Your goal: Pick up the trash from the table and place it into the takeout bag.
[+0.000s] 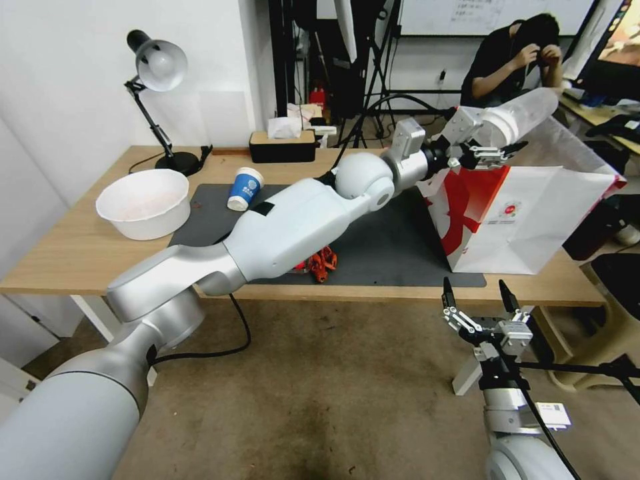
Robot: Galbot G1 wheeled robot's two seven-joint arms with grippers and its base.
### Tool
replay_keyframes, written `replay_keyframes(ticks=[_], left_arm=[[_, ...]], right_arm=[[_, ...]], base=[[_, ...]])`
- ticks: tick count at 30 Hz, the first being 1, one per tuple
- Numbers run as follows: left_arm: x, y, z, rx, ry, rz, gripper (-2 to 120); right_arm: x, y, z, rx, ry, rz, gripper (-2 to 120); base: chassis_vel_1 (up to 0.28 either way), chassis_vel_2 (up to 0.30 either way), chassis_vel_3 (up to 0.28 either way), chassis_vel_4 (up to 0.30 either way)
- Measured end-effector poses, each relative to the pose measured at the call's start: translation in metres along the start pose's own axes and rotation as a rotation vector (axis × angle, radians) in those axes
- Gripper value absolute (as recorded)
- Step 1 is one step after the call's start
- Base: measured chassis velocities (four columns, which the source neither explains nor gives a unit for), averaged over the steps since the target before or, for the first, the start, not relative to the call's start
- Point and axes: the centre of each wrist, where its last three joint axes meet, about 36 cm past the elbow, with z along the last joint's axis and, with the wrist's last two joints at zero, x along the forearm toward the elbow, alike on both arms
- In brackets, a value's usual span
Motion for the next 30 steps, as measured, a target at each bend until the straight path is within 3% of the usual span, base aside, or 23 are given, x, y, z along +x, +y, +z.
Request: replay_keyframes(ticks=[3,17,24,30], left_arm=[[0.0,0.0,-0.002,-0.005,-0.001,0.003,97],[0.009,0.0,-0.005,0.007,-0.02,-0.018,100],[0.053,-0.004,0.01,0.044,-0.039,-0.09,100],[0.124,-0.008,0.033,0.052,-0.018,-0.232,100]], right_arm=[[-0.001,0.0,0.001,-0.002,0.0,-0.002,100],[-0.001,0.001,0.001,-0.003,0.003,-0.006,100],[0.001,0.002,0.0,-0.004,0.005,-0.007,100],[0.003,0.006,0.004,-0.01,0.015,-0.012,100]], base=[[0.0,0.0,0.0,0.0],[0.0,0.0,0.0,0.0],[0.0,0.0,0.0,0.0],[0.0,0.0,0.0,0.0]])
